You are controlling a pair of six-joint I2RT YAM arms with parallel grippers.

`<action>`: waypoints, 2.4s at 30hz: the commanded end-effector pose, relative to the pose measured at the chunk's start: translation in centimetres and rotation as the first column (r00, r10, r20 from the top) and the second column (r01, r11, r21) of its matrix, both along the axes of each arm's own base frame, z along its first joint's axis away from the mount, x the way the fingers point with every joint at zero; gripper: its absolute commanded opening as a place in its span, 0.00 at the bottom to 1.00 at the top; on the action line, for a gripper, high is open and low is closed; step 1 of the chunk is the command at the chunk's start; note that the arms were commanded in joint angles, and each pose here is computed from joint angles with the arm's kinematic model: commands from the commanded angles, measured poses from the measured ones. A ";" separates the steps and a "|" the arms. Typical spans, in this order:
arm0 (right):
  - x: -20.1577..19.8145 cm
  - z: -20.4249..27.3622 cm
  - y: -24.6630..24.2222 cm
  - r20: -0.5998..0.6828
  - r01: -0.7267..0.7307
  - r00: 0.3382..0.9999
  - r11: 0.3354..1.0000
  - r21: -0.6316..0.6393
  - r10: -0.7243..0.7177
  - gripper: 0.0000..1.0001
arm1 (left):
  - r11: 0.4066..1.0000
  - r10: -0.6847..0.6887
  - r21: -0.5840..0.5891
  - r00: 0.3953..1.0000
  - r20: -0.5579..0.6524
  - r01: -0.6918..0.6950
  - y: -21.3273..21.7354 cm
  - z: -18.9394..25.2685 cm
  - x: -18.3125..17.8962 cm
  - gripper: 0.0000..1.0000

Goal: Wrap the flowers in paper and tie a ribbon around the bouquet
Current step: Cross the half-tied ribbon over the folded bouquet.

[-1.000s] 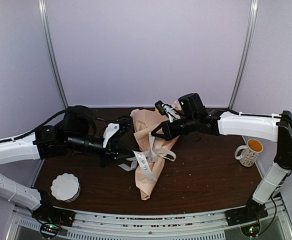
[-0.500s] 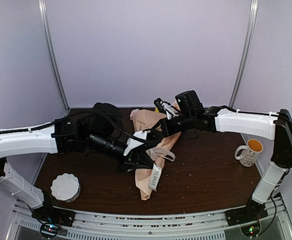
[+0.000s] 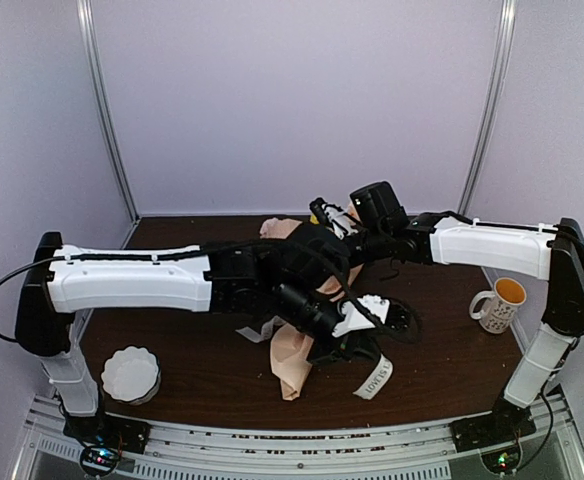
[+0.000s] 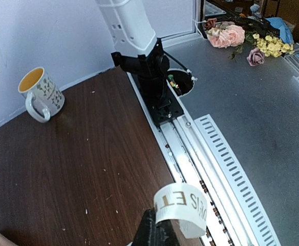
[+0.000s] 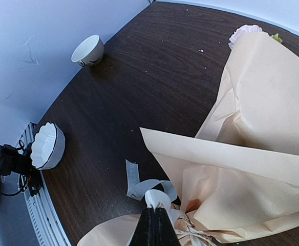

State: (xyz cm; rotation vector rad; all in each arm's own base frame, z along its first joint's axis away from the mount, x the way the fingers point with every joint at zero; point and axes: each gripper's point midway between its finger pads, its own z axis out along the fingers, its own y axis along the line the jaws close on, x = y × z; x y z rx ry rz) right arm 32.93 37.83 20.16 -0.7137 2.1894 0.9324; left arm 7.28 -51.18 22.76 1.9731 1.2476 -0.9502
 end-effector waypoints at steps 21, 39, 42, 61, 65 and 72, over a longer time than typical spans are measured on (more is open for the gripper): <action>-1.2 1.8 0.3 0.032 -0.035 0.999 0.999 0.024 0.034 0.00 | 0.968 0.205 -0.163 0.976 0.070 -0.191 2.0 3.8 6.7 0.77; -3.9 3.9 1.9 -0.005 -0.001 1.000 0.980 0.199 0.002 0.00 | 0.688 0.595 -0.261 0.732 -0.332 -0.677 12.2 0.3 19.8 0.67; -4.1 3.8 2.0 -0.012 0.002 1.000 0.978 0.209 0.001 0.00 | 0.702 0.592 -0.245 0.739 -0.321 -0.669 11.4 -0.4 20.4 0.66; -1.6 0.6 -3.6 0.016 0.100 0.995 0.995 0.002 -0.100 0.40 | 0.713 0.583 -0.201 0.727 -0.364 -0.672 11.1 -3.3 21.1 0.00; 0.6 -4.3 -7.6 -0.071 0.191 0.977 0.973 -0.126 -0.201 0.34 | 0.718 0.576 -0.199 0.730 -0.367 -0.667 11.1 -3.5 21.1 0.00; 1.2 -9.2 -7.9 -0.107 0.052 0.990 0.946 -0.321 -0.090 0.18 | 0.728 0.559 -0.207 0.740 -0.375 -0.654 11.3 -3.1 21.0 0.00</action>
